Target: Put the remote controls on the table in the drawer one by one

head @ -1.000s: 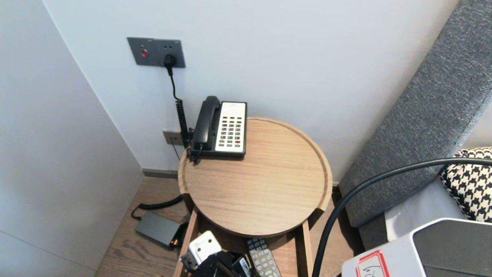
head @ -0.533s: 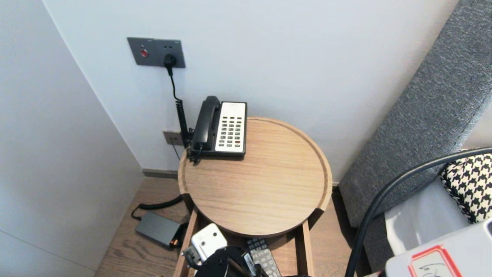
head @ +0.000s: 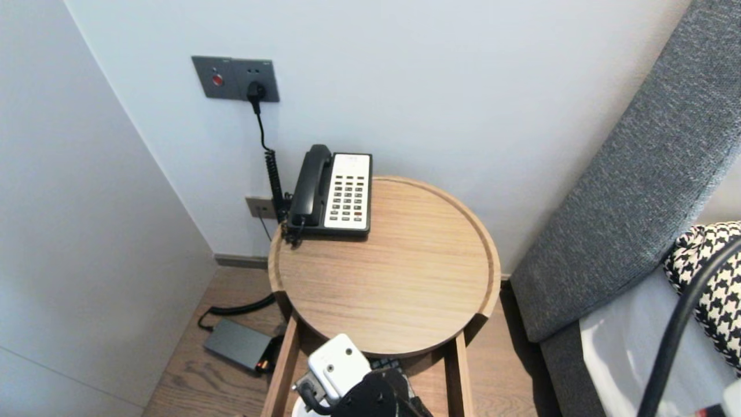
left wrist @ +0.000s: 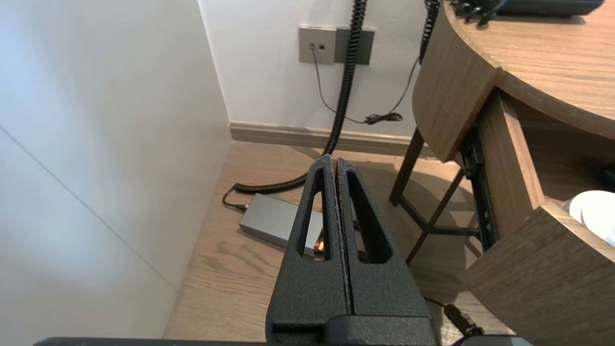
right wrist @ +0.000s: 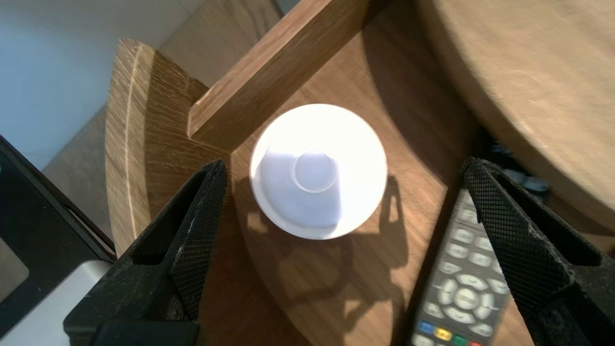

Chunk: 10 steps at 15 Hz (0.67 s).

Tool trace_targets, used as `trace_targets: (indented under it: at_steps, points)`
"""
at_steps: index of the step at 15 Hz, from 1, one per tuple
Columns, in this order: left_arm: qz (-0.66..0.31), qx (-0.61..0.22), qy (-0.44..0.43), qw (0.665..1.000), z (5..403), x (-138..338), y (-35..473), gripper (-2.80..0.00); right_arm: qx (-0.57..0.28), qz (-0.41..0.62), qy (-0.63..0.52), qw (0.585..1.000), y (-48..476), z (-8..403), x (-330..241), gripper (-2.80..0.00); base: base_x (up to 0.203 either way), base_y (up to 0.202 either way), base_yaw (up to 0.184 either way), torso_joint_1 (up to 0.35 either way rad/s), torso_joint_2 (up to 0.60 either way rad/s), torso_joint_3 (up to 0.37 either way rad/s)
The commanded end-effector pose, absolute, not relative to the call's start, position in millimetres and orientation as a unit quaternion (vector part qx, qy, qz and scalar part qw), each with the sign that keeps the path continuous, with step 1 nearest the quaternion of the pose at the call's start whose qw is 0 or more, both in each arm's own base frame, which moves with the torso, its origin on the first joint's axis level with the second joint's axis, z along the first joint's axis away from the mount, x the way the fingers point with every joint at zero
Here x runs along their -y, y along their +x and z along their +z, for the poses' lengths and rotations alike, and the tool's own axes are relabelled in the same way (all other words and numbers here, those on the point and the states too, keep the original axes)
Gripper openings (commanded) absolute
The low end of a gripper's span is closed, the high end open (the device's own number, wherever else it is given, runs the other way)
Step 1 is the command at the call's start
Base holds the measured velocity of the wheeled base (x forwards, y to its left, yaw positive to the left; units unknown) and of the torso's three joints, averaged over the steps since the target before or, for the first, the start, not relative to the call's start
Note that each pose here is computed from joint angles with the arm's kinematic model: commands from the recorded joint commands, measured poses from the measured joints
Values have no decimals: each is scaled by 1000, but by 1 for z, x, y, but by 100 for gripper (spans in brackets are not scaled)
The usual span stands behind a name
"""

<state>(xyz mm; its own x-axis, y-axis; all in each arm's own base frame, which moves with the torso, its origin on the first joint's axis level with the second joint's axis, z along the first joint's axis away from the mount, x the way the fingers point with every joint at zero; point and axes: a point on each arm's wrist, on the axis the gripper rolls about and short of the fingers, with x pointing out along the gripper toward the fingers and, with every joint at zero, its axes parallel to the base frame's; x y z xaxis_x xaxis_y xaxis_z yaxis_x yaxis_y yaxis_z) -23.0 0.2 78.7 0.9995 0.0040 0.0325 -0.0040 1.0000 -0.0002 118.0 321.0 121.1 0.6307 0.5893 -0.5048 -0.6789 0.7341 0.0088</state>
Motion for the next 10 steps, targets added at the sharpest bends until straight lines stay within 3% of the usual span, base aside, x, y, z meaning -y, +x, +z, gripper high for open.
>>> trace_targets:
  at_steps: [1,10]
  points:
    - [2,12,0,1000,76,0,-22,-280,-238,354,-83,900,112,131,-306,0,0,0,0,0,0,0]
    - [2,12,0,1000,76,0,-22,-280,-232,301,-55,923,128,152,-247,0,0,0,0,0,0,0]
